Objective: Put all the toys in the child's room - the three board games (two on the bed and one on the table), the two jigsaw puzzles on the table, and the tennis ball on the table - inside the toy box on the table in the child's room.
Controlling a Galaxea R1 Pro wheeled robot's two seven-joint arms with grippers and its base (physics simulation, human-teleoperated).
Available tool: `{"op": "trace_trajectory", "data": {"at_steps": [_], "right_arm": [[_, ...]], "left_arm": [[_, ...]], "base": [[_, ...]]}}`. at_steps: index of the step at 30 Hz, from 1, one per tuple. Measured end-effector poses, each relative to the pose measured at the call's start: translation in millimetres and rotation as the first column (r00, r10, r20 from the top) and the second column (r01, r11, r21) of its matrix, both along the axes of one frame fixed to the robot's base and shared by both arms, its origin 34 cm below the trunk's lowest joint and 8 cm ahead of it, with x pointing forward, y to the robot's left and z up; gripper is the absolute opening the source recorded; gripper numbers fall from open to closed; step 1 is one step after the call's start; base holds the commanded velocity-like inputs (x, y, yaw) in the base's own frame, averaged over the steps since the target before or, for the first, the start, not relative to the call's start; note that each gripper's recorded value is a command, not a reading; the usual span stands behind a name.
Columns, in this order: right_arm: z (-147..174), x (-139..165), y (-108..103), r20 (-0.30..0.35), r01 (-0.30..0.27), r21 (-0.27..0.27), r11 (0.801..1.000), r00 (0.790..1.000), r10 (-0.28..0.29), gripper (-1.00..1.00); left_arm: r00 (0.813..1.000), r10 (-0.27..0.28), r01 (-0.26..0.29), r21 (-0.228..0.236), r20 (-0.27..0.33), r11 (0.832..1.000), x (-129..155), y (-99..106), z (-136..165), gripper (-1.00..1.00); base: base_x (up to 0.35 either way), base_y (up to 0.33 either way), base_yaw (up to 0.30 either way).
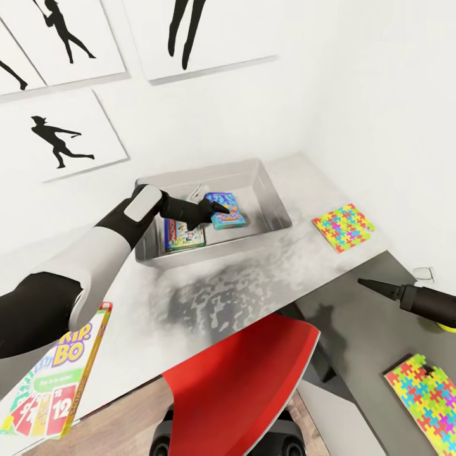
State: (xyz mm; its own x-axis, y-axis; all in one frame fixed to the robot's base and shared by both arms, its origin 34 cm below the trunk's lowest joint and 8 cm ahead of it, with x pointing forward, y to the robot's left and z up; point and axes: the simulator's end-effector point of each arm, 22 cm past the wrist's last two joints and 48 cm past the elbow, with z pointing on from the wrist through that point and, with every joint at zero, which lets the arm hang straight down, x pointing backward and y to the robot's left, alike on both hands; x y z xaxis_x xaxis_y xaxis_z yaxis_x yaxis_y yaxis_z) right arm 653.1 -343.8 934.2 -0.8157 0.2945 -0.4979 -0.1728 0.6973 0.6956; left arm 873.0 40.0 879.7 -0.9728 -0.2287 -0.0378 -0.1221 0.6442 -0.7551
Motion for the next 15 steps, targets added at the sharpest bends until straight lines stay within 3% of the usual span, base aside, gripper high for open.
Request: {"op": "trace_trajectory", "data": {"at_steps": [7,15], "right_arm": [[0.4,5.1,1.7,0.01,0.025,0.025,0.999,1.0,-0.025,1.0],[0.4,5.0,1.7,0.01,0.025,0.025,0.999,1.0,-0.025,1.0]], "left_arm": [[0.999,0.023,-0.023,0.015,0.034,1.0,10.3,5.2,2.1,-1.0],[0.999,0.023,-0.024,0.015,0.034,1.0,10.3,5.2,2.1,-1.0]], "base": [[0.0,0.0,0.0],[0.0,0.0,0.0]]}}
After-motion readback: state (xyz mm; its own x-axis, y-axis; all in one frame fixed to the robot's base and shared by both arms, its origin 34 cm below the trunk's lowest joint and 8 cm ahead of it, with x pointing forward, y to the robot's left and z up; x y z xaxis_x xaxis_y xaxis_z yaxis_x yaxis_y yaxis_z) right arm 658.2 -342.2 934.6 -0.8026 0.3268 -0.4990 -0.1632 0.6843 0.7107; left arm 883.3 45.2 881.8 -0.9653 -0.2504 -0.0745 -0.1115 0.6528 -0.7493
